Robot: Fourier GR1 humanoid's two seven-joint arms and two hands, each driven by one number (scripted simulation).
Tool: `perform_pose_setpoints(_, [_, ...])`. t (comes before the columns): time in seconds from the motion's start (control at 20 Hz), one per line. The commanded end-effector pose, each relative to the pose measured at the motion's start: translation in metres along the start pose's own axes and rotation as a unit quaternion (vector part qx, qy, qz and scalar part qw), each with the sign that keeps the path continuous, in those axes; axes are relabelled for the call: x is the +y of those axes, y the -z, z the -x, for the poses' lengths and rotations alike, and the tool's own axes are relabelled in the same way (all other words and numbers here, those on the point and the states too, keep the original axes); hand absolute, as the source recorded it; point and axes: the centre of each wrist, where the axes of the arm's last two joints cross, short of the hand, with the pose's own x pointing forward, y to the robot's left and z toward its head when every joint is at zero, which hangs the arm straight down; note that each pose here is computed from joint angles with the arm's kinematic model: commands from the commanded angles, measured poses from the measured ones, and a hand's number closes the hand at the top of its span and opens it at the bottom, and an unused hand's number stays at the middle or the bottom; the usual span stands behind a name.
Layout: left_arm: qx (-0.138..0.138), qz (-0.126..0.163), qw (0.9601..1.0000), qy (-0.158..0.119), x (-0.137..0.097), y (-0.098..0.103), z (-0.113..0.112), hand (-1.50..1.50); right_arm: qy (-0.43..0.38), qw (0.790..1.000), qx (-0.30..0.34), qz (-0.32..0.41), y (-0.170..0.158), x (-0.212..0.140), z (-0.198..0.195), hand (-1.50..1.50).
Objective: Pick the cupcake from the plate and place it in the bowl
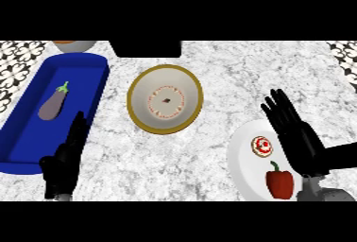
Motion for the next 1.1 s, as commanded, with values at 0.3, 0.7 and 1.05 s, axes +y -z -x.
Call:
perform_pose_setpoints(0.3, [-0.084,0.174,0.9811,-0.005,-0.031,0.010,-0.040,0.00,-0.393,0.917,-0.049,0.033,0.001,-0.070,-0.066,1.50])
perform_pose_setpoints(0.7, [-0.102,0.254,0.9615,-0.024,-0.034,0.040,-0.052,0.00,-0.378,0.924,-0.056,0.019,0.028,-0.058,0.004,-1.50])
perform_pose_setpoints(1.05, [-0.101,0.262,0.9595,-0.022,-0.060,0.033,-0.061,0.00,-0.577,0.814,0.059,-0.032,0.053,-0.051,-0.051,-1.50])
